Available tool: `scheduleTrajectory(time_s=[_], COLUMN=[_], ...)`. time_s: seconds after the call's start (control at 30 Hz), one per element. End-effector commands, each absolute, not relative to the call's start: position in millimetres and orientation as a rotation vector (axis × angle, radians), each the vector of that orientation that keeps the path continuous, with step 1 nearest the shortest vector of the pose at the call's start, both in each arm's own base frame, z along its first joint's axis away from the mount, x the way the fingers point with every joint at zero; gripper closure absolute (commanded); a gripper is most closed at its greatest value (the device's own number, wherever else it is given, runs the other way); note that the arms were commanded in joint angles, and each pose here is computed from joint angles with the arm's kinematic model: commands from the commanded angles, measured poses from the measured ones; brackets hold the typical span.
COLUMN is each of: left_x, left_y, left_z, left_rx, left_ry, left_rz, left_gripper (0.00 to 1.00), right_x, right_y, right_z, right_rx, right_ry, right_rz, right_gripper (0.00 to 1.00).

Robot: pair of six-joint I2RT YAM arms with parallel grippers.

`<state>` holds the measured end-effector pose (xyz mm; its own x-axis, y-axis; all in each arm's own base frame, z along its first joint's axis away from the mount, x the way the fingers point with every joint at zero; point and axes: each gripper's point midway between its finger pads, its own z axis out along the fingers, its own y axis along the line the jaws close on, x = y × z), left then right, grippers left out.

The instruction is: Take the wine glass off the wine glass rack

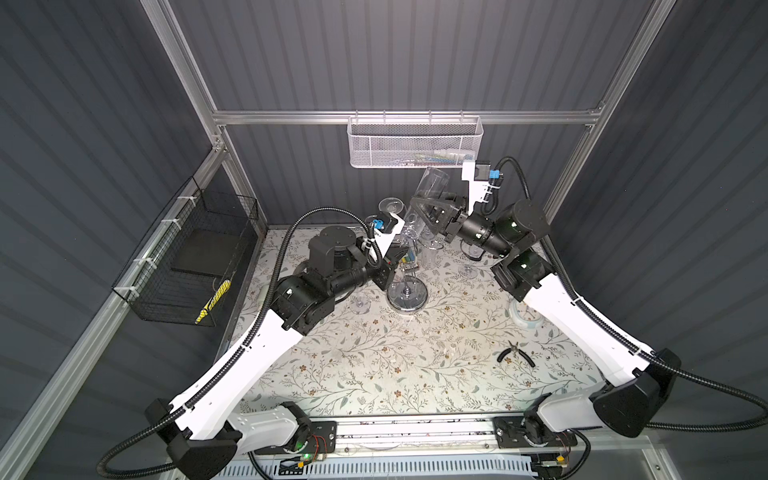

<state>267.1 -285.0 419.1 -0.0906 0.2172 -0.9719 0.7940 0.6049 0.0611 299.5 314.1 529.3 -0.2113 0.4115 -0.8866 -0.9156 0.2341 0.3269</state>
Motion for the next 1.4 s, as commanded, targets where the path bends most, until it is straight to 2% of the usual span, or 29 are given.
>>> scheduleTrajectory(time_s=[0.0, 0.07, 0.13, 0.23, 0.43, 0.5, 0.97, 1.37], left_x=[260, 260, 259, 256, 253, 251, 247, 259], left_y=[-279, -278, -276, -271, -261, -258, -240, -231], left_z=[441, 442, 443, 447, 447, 450, 452, 453], left_rx=[0.850, 0.845, 0.837, 0.816, 0.778, 0.763, 0.683, 0.551], left_ry=[1.564, 1.560, 1.554, 1.534, 1.525, 1.521, 1.516, 1.531], left_rz=[-0.587, -0.583, -0.579, -0.580, -0.573, -0.569, -0.549, -0.548], left_gripper=[1.00, 0.92, 0.75, 0.56, 0.30, 0.24, 0.19, 0.19], right_x=[290, 288, 286, 285, 279, 276, 286, 332], right_y=[313, 312, 310, 308, 303, 298, 199, 88], right_z=[540, 541, 542, 543, 550, 553, 586, 538], right_rx=[-0.578, -0.584, -0.585, -0.585, -0.592, -0.600, -0.544, -0.389], right_ry=[1.181, 1.172, 1.158, 1.149, 1.123, 1.114, 1.128, 1.230], right_rz=[1.358, 1.355, 1.344, 1.334, 1.307, 1.282, 0.851, 0.294], right_gripper=[0.57, 0.57, 0.58, 0.59, 0.59, 0.59, 0.61, 0.61])
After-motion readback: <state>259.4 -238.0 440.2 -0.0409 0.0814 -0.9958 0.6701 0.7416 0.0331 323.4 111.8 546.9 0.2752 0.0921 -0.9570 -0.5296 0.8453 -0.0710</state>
